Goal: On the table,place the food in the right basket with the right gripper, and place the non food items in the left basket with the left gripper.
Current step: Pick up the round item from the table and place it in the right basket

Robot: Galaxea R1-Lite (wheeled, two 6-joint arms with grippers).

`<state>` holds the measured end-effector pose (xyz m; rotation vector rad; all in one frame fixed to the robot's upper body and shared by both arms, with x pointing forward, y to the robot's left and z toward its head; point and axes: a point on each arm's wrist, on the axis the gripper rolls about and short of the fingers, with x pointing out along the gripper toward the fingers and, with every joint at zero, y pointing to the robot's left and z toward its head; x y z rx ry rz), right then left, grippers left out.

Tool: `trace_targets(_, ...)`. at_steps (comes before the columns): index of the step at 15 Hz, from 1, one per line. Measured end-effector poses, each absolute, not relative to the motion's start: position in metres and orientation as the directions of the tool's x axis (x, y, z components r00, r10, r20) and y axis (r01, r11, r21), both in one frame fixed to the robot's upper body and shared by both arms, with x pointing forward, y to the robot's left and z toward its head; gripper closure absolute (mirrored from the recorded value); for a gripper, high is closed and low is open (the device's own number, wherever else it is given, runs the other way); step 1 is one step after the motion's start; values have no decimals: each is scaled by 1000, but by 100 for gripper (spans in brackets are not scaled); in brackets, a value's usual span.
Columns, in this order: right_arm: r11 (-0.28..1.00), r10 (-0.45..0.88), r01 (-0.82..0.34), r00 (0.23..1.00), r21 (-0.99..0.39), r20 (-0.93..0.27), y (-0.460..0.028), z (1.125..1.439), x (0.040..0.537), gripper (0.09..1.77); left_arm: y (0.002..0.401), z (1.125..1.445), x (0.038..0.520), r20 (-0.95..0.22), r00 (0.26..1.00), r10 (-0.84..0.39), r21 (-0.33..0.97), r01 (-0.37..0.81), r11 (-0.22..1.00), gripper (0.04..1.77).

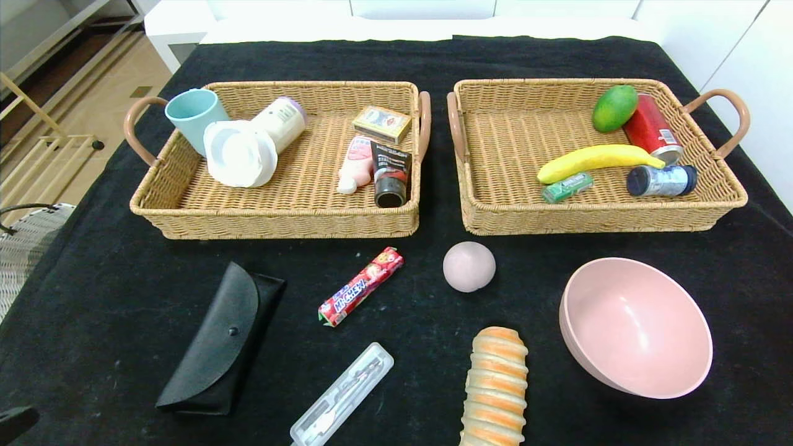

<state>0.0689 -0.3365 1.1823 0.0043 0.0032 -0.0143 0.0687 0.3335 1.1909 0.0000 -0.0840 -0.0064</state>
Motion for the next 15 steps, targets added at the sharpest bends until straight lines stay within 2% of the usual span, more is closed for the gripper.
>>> trace_targets(2,999,-31,31,1000,21,0,-337,1184,68,15,333,1193,68,99,995,-10,-11,11,1000,9)
trace_targets(4,999,-7,4,999,53,50,-336,1208,63,15,333,1209,63,136,990,-40,-36,45,998,9)
trace_targets(7,992,97,-102,993,69,65,-334,1247,64,15,329,1248,59,163,967,-197,-25,204,979,9)
trace_targets(12,953,298,-294,953,72,-46,-330,1292,94,15,325,1284,81,46,889,-455,27,454,890,9)
trace_targets(15,908,418,-409,901,95,-118,-326,1311,119,15,321,1306,105,-31,805,-592,16,592,805,9)
